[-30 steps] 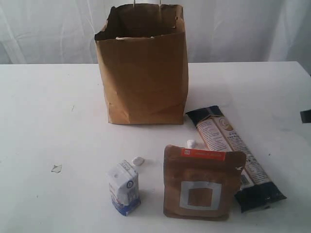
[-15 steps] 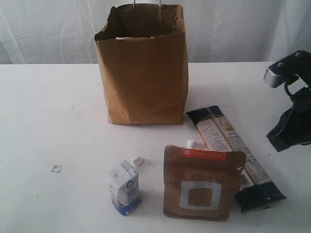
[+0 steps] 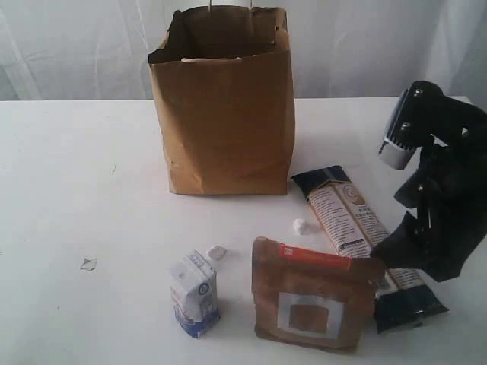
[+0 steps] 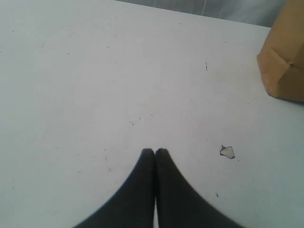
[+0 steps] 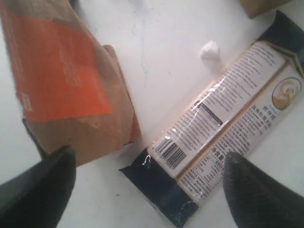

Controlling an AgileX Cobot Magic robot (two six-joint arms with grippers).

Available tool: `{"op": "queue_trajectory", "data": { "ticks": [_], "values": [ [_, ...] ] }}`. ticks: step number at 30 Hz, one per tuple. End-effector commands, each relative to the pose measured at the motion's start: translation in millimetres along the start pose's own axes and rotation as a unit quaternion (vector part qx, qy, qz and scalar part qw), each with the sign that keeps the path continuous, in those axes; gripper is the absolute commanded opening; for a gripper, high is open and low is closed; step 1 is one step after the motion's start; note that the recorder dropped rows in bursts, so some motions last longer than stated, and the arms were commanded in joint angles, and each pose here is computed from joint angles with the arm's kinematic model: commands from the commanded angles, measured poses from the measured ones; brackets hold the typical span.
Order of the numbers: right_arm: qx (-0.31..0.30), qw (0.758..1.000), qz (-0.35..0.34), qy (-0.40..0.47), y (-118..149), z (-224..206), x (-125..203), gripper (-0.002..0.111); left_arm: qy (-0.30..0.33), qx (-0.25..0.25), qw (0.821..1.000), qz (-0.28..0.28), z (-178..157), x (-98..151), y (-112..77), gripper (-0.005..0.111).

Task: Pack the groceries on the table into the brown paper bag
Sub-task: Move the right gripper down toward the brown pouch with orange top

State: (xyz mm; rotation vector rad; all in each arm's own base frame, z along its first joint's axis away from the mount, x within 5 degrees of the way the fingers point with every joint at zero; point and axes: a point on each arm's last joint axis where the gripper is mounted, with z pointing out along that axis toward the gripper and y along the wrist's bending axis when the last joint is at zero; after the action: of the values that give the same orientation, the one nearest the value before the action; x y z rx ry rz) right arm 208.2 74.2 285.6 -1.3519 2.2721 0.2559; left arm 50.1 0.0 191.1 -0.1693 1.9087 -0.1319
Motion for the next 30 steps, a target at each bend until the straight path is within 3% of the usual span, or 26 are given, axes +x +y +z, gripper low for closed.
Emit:
{"op": "queue_trajectory", "data": {
  "ticks": [1, 5, 9, 10, 12, 14, 23, 30],
  "values": [
    [-0.025, 0.999, -0.043, -0.016, 18.9, -6.9, -10.7, 0.084, 0.002, -0.001, 1.0, -0.003, 0.9, 2.5, 0.4, 0.0],
    [-0.005, 0.992, -0.123, -0.02, 26.4, -15.4, -12.8, 0.084, 0.002, -0.001, 1.0, -0.003, 0.9, 2.5, 0.4, 0.0],
    [0.059, 0.986, -0.142, -0.071, 26.6, -45.9, -24.0, 0.084, 0.002, -0.001, 1.0, -0.002, 0.9, 2.5, 0.4, 0.0],
    [0.062, 0.986, -0.134, -0.083, 28.4, -50.9, -25.8, 0.084, 0.002, -0.001, 1.0, -0.002, 0.9, 2.5, 0.4, 0.0],
    [0.032, 0.989, -0.053, -0.131, 35.5, -56.4, -32.2, 0.084, 0.002, -0.001, 1.0, -0.002, 0.9, 2.5, 0.4, 0.0],
    [-0.031, 0.987, 0.036, -0.154, 40.7, -44.0, -34.6, 0.084, 0.002, -0.001, 1.0, -0.002, 0.9, 2.5, 0.4, 0.0],
    [-0.108, 0.985, 0.111, -0.075, 35.3, 22.9, -15.3, 0.084, 0.002, -0.001, 1.0, -0.002, 0.9, 2.5, 0.4, 0.0],
    [-0.099, 0.989, 0.106, -0.026, 23.6, 47.3, -9.5, 0.084, 0.002, -0.001, 1.0, -0.002, 0.9, 2.5, 0.4, 0.0]
  ]
}}
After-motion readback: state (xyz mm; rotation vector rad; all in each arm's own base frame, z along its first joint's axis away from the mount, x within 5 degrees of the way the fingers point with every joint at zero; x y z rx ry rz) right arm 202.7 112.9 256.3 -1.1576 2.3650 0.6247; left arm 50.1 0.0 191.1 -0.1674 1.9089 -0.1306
